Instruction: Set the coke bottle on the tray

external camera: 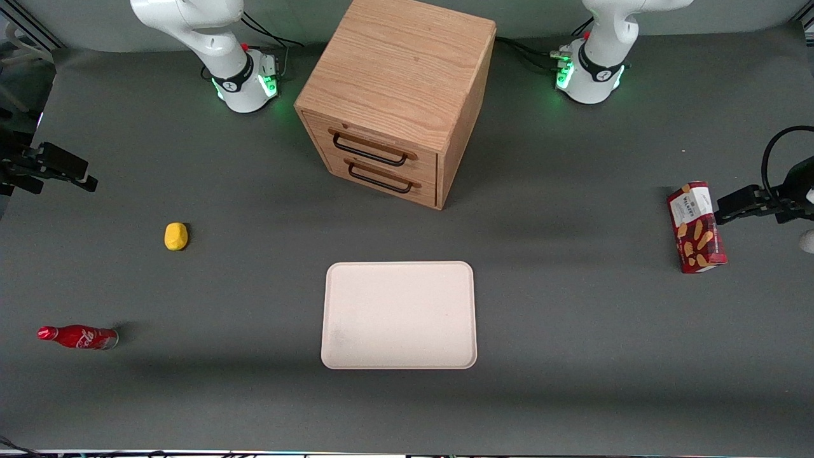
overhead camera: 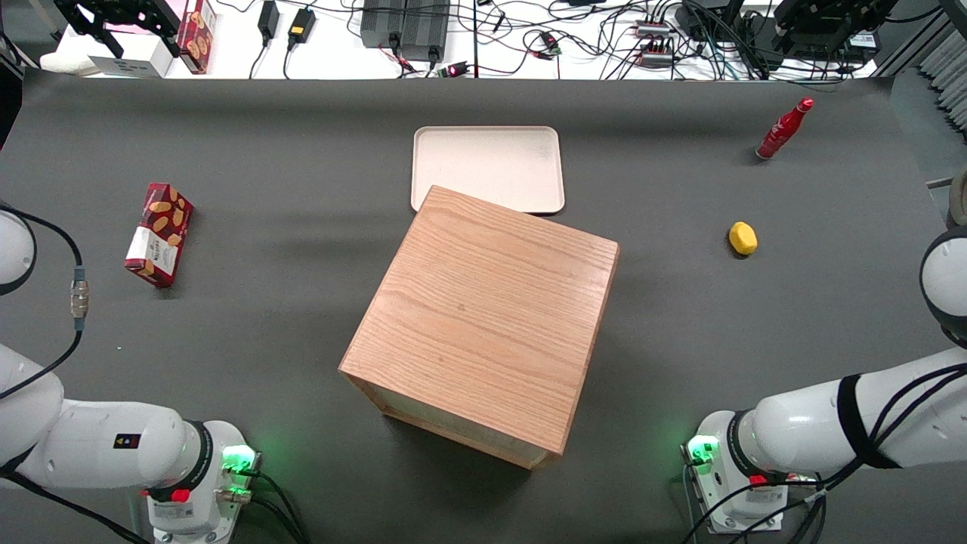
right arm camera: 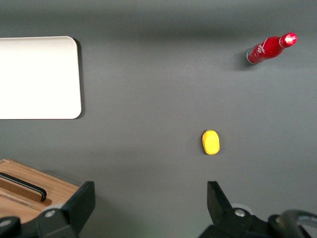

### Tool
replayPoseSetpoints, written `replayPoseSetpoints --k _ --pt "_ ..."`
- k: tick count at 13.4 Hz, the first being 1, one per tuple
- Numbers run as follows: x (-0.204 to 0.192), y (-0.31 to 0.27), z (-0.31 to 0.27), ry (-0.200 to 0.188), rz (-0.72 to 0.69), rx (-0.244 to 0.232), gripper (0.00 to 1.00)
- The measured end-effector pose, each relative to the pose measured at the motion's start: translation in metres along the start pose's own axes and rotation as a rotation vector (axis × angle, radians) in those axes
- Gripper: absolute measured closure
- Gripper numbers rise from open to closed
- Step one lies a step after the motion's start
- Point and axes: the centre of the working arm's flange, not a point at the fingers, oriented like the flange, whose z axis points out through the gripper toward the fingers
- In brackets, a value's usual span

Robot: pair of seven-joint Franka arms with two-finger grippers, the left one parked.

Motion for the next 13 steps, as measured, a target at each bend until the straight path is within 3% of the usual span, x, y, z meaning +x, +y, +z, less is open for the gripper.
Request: replayPoseSetpoints --k 9,13 --pt "0.000 0.000 0.001 -0.005 -0.018 -0.001 0.00" --pt "-0.001 0.015 0.000 -0.009 -0.081 -0.034 0.00"
